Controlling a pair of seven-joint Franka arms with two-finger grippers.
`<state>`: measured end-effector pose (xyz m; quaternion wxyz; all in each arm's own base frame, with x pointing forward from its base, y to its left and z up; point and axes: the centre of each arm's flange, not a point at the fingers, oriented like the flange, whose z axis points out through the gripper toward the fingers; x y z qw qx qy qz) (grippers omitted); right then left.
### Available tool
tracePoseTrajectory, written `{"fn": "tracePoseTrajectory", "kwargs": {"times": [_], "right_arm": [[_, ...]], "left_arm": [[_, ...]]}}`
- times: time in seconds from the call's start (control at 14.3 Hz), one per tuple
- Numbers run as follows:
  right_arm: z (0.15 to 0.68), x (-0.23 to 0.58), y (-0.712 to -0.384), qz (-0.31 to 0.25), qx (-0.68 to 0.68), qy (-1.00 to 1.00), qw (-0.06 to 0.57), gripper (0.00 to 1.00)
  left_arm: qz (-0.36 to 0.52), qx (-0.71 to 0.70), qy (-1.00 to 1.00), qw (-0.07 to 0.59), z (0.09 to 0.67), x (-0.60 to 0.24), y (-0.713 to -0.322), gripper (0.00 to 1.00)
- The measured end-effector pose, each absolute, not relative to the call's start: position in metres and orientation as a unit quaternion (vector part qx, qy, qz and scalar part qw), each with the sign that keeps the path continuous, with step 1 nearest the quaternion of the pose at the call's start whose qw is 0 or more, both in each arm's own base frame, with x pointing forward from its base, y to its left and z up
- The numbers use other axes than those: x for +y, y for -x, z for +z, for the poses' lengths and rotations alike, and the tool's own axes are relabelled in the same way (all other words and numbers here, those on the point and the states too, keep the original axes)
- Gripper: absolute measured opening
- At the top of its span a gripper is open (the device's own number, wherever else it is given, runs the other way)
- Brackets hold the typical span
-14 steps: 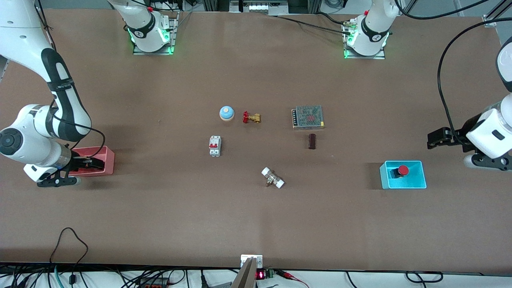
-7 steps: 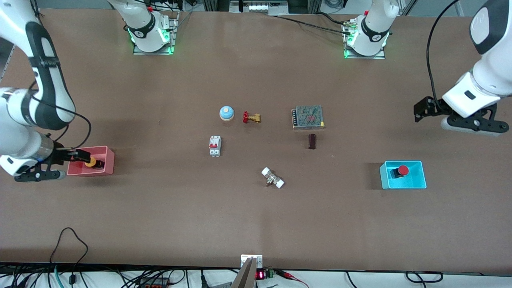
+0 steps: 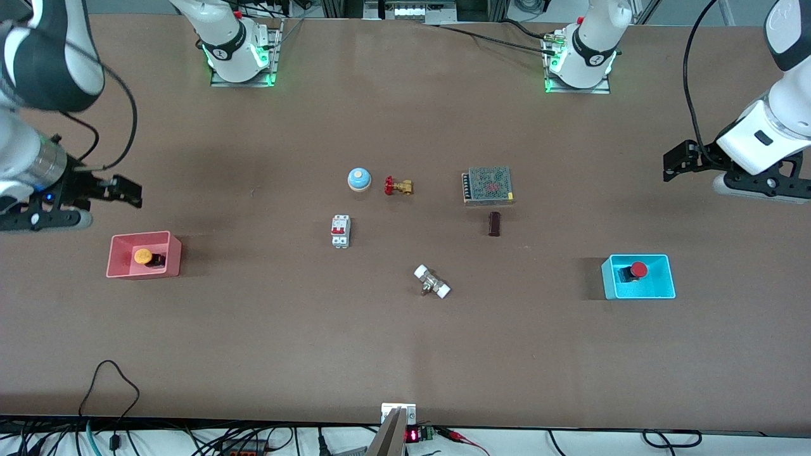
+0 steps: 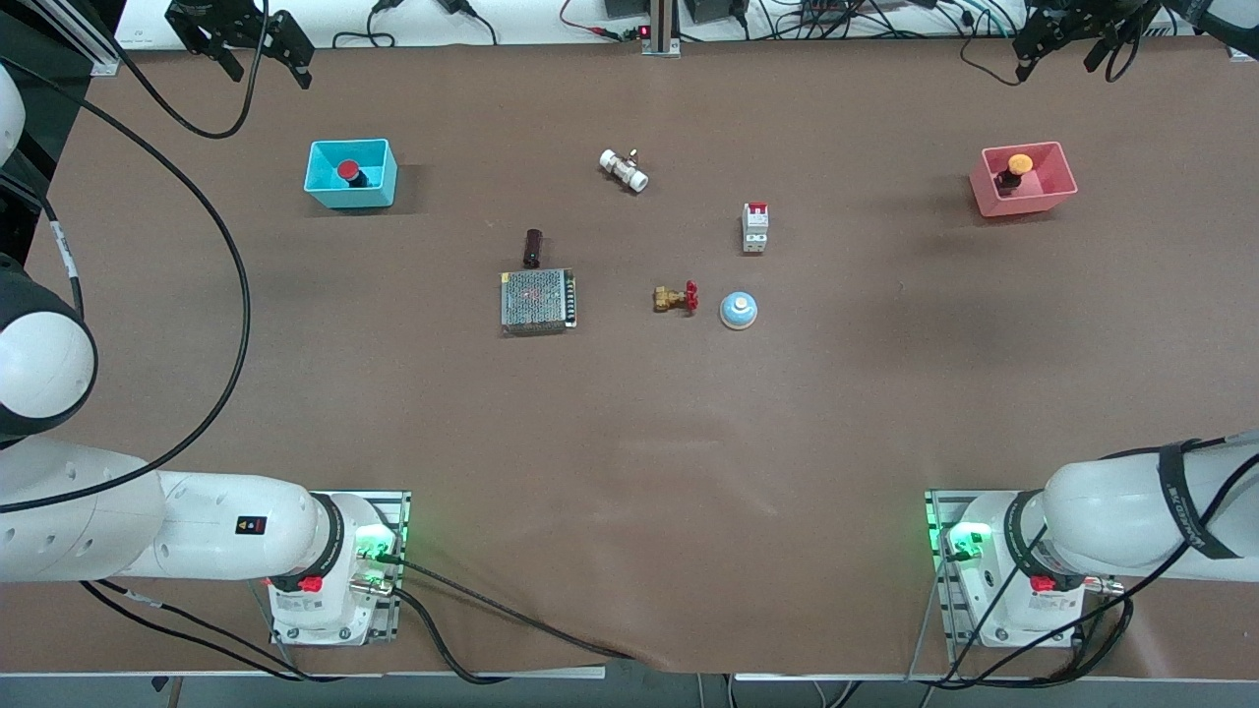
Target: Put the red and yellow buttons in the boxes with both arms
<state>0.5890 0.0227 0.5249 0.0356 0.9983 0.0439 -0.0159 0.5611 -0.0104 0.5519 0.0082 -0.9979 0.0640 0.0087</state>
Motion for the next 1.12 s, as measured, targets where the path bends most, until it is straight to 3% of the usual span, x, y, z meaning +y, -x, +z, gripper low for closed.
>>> {"fn": "tracePoseTrajectory", "kwargs": {"times": [0.21, 0.42, 1.12], "right_arm": [[0.551, 0.058, -0.568, -0.036, 0.031, -0.998, 0.04, 1.0], [0.556, 0.071, -0.567, -0.036, 0.016, -0.999, 0.026, 1.0], [0.572, 0.024, -0.57, -0.054, -0.014, -0.998, 0.02, 1.0]], "left_arm": [[0.008, 0.067, 0.998, 0.008, 0.553, -0.014, -0.561, 1.0], [0.009, 0.068, 0.998, 0.008, 0.552, -0.014, -0.562, 1.0], [0.005, 0.068, 0.998, 0.009, 0.554, -0.015, -0.565, 1.0]]}}
